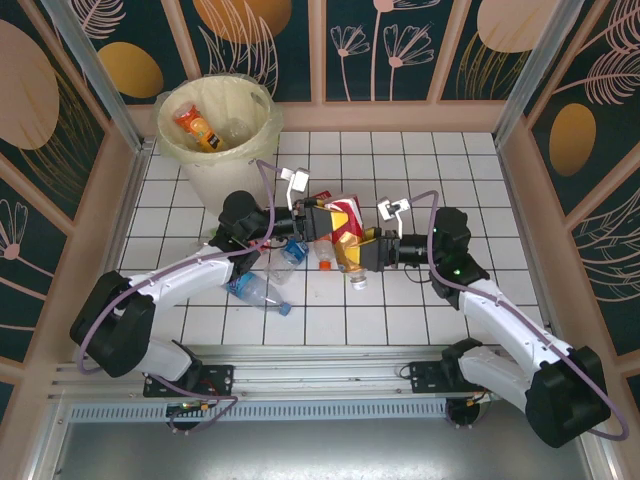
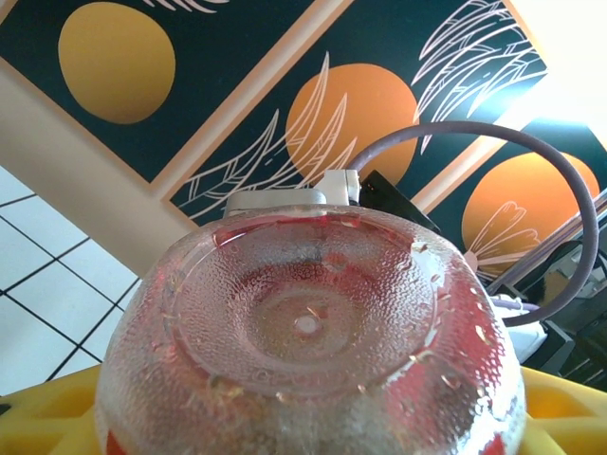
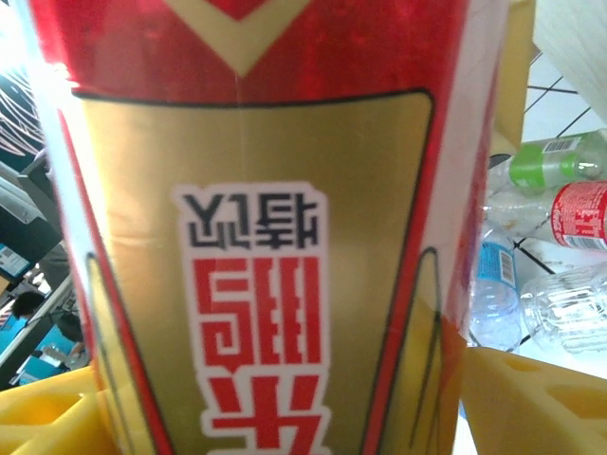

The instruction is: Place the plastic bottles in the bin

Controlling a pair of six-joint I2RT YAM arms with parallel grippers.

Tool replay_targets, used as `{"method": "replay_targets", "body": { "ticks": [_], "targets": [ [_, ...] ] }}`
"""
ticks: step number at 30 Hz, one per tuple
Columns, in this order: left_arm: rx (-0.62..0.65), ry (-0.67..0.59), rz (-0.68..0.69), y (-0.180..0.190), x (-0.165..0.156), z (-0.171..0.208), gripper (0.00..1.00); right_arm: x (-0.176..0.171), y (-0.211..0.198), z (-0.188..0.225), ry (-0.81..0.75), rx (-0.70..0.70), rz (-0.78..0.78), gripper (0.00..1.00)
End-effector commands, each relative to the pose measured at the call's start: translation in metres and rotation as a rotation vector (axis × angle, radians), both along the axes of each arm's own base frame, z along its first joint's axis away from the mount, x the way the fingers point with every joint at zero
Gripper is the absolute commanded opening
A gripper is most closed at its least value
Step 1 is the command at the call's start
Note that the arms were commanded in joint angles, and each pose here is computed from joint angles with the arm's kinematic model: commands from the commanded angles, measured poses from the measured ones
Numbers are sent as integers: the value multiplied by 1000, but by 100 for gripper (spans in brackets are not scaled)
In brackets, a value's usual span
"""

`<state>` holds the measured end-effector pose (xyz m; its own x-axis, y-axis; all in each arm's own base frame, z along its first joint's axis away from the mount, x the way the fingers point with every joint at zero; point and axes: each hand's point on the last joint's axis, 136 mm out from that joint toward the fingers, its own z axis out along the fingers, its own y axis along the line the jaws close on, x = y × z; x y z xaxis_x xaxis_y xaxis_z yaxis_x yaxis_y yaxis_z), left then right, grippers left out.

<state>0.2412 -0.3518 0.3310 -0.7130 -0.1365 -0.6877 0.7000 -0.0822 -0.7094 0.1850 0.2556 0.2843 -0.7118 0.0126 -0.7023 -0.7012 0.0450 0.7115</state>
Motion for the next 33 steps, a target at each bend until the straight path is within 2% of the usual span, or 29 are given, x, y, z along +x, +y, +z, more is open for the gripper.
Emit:
{"method": "replay_targets", "body": {
  "ticks": [1,4,5,9,15,26,33],
  "targets": [
    [-1,-94,27,1,-3,27,62,-3,-5,5,-47,-9,-27,87],
    [88,-101,98,1,10,19,61,-3,-13,7,-72,-34,-77,91],
    [98,-131,122,1,14,29,61,-2,-16,8,-84,-50,-101,92],
    [215,-166,208,3,33,32,62,4,-27,17,-121,-122,-223,95],
    [395,-243,413,17,76,45,62,16,-50,34,-202,-183,-421,99],
    [528,-340,785,94,153,114,64,38,-72,46,-199,-146,-633,99],
    [556,-342,981,152,200,145,64,38,-69,42,-249,-170,-619,99]
  ]
}}
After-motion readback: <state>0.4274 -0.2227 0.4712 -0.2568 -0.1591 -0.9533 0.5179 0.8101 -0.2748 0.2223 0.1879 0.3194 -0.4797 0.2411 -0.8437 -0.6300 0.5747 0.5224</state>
